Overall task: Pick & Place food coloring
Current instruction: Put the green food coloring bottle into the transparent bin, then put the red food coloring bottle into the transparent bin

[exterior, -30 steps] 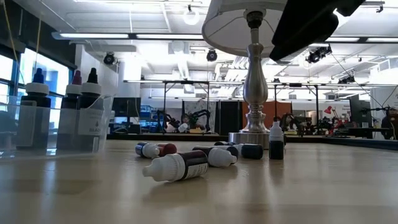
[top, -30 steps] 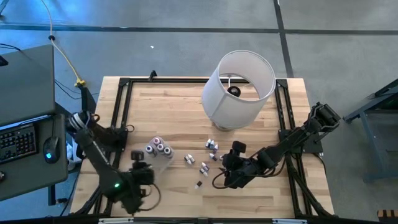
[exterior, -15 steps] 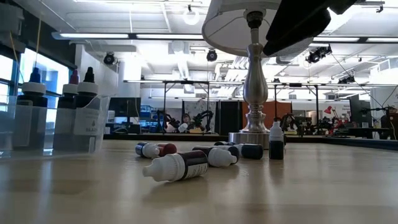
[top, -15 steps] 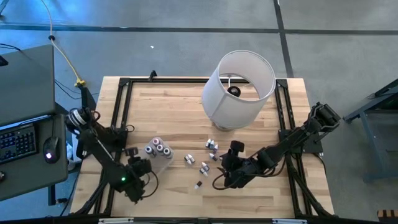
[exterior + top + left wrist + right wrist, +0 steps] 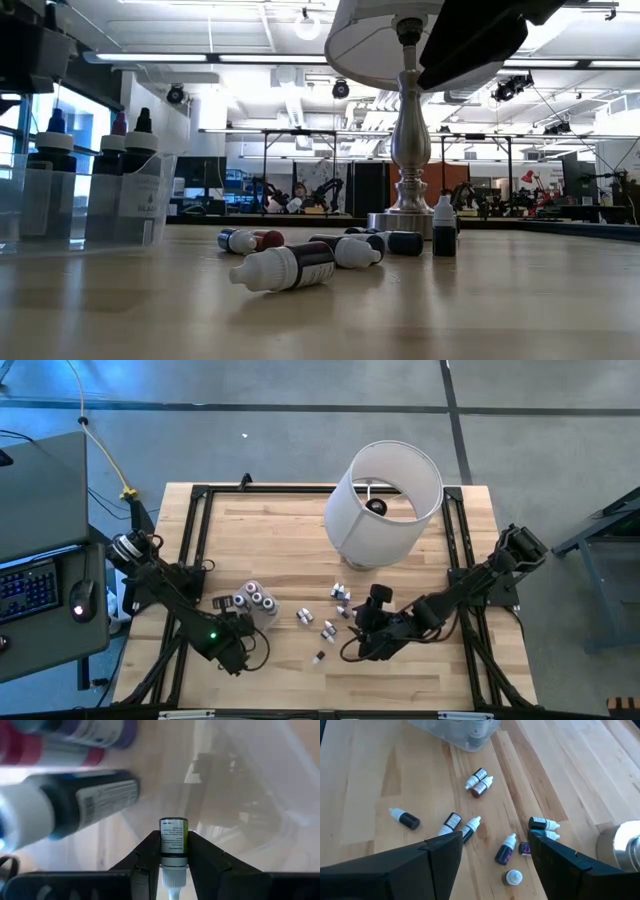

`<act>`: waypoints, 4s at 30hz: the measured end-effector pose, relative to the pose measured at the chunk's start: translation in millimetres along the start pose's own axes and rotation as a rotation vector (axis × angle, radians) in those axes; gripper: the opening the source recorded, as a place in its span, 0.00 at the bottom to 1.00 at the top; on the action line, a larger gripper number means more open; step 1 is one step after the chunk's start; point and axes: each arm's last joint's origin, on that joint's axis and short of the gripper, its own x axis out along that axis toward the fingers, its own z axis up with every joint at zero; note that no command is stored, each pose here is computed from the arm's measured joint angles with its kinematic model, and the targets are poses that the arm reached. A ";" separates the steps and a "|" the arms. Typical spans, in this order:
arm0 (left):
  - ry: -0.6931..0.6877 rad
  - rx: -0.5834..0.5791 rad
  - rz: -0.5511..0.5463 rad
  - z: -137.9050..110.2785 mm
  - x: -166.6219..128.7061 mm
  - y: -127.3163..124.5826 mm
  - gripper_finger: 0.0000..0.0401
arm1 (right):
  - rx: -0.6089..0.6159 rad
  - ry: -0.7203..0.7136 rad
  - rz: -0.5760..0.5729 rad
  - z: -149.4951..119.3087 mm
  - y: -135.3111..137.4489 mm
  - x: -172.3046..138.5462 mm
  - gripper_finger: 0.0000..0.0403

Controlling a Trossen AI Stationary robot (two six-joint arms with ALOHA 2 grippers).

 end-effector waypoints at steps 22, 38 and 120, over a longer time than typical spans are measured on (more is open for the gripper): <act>-0.019 -0.043 -0.014 24.1 -50.6 4.8 0.44 | 0.048 -0.003 -0.007 0.2 -0.5 0.2 0.56; -0.716 -0.089 0.001 -29.6 -124.7 -3.0 0.44 | 0.087 0.005 -0.097 -59.7 -31.6 38.0 0.56; -0.728 -0.148 -0.042 -27.6 -124.3 -6.0 0.44 | -0.223 -0.401 0.199 108.9 56.2 245.6 0.31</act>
